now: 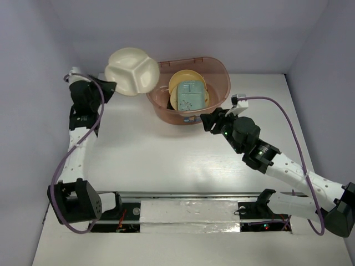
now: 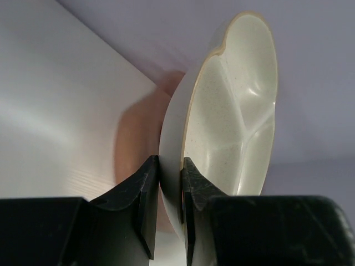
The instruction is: Place the plates into the plastic bin on the countertop
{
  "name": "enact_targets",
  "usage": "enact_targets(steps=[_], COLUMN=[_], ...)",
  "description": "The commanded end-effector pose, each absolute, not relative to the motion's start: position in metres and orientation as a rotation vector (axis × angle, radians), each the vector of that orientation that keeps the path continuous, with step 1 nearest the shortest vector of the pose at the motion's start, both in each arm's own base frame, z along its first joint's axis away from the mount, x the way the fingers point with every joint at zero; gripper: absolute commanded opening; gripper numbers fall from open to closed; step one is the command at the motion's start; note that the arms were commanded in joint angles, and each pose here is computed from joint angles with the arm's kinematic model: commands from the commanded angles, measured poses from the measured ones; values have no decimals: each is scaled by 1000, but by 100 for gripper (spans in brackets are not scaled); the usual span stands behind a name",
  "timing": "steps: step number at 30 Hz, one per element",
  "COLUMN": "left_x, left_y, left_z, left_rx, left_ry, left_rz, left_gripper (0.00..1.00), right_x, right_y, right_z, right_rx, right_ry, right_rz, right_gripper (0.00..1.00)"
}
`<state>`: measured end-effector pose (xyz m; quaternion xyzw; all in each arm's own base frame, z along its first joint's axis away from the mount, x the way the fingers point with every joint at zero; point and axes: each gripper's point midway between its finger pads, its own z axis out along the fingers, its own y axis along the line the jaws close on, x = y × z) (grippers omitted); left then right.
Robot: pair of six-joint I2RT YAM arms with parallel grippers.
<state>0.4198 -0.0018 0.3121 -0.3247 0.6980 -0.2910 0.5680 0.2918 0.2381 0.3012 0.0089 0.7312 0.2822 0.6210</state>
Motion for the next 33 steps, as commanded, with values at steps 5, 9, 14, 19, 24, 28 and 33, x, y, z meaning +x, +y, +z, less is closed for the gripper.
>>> enact_targets(steps=[5, 9, 14, 19, 24, 28, 33], left_x=[429, 451, 493, 518, 531, 539, 542], left_y=[-119, -160, -210, -243, -256, -258, -257], left_z=[445, 443, 415, 381, 359, 332, 303], left_rx=[-391, -339, -301, -264, -227, -219, -227], left_ry=[1383, 1406, 1497, 1567, 1630, 1689, 1754], left_rz=[-1047, -1107, -1154, -1199, -1144, -1107, -1067], left_gripper=[0, 0, 0, 0, 0, 0, 0], right_x=[278, 261, 258, 262, 262, 264, 264], right_y=[210, 190, 180, 181, 183, 187, 187], right_z=[343, 367, 372, 365, 363, 358, 355], right_rx=[78, 101, 110, 110, 95, 87, 90], right_ry=[1578, 1510, 1500, 1517, 1518, 1533, 1537], right_rz=[674, 699, 670, 647, 643, 647, 647], right_gripper=[54, 54, 54, 54, 54, 54, 54])
